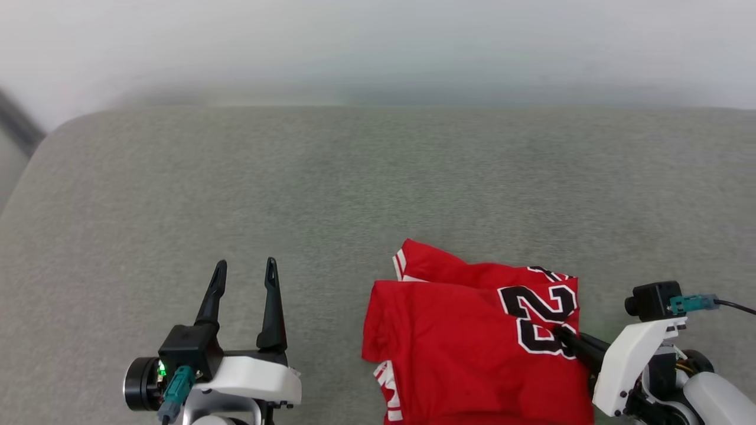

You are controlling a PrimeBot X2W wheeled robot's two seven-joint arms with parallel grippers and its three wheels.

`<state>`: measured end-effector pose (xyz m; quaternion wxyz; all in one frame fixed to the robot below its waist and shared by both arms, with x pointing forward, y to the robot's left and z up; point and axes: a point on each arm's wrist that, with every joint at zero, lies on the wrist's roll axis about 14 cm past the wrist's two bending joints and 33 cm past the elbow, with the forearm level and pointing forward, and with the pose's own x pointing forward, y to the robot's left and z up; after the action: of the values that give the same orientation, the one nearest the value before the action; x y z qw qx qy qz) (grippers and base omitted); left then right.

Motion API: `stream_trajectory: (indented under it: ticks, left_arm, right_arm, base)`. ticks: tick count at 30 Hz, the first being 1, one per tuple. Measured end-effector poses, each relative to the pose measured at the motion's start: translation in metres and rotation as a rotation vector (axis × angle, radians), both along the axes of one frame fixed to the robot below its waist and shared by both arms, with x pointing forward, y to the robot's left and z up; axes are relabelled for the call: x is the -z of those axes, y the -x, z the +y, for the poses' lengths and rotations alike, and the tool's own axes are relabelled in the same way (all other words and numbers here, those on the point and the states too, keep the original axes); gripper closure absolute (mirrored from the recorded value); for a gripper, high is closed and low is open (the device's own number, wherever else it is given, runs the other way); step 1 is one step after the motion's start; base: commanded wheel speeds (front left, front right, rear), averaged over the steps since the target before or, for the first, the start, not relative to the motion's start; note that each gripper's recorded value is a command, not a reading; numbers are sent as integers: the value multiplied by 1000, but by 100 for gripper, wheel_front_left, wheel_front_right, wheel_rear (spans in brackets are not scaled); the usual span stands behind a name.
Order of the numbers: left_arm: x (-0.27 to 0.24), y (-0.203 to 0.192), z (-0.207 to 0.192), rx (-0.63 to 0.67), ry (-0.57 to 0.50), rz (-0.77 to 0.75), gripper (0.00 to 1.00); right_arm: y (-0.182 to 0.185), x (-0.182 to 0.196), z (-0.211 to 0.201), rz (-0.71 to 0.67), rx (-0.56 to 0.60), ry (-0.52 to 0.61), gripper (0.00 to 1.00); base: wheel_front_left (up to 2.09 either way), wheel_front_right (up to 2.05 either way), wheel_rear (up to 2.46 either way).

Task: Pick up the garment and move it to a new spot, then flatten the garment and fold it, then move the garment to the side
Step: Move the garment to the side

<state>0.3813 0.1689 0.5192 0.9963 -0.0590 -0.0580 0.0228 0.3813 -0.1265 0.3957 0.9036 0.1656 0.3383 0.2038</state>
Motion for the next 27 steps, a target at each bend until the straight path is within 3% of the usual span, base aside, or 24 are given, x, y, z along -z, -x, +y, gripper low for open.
stream_trajectory:
  ticks: [6,18,27]
  left_arm:
    - [-2,-10,-35,116,-3,-12,0]
    - [-7,-37,-149,442,25,-40,0]
    - [4,-70,-214,623,31,-40,0]
  right_arm:
    - [9,-7,-56,-39,88,148,100]
    - [48,-38,-176,-67,415,271,100]
    - [20,-62,-248,-127,608,374,100]
  base:
    - [0,0,0]
    - [0,0,0]
    - [0,0,0]
